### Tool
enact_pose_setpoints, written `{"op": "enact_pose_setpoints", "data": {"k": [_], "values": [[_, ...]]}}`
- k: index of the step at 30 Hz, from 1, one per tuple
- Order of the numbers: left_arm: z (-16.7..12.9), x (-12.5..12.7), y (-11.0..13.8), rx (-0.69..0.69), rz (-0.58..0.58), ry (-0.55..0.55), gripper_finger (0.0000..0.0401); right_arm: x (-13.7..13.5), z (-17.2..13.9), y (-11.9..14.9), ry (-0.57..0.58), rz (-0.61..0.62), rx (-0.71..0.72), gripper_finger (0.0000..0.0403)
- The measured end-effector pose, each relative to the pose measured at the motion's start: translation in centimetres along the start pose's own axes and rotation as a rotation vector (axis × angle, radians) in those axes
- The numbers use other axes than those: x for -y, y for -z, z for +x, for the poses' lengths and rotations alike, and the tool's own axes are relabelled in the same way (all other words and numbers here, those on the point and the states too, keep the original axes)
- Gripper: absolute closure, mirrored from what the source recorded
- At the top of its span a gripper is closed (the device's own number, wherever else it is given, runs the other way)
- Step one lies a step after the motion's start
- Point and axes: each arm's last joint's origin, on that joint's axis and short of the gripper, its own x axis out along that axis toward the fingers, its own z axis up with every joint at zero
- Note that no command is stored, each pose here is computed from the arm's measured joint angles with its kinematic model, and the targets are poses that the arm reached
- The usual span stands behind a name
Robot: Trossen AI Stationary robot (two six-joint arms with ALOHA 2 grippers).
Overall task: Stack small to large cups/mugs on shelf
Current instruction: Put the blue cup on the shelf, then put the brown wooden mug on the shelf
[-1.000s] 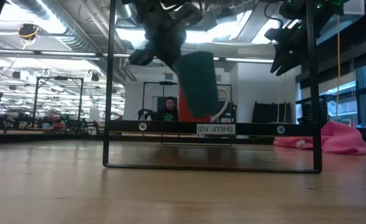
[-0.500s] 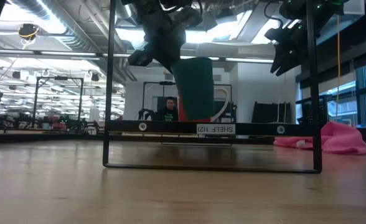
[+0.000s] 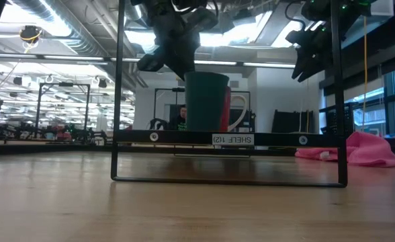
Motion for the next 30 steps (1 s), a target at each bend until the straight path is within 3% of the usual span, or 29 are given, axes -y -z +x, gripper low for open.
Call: {"op": "enact_pose_setpoints", "data": {"k": [7, 18, 30], "values": [[-0.01, 0.0, -0.01, 0.004, 0.001, -0.003, 0.0334, 0.0, 0.0, 0.0, 0.0, 0.0, 0.0, 0.0292], [-0.03, 0.55, -0.46, 0.046, 0.014, 0.058, 0.0334, 0.0, 0.0, 0.0, 0.0, 0.0, 0.0, 0.0292], [-0.66, -0.1, -0.54, 0.067, 0.045, -0.004, 0.0333, 0.03, 0.0, 0.1, 0.003, -0.005, -0.01, 0.0292]]}}
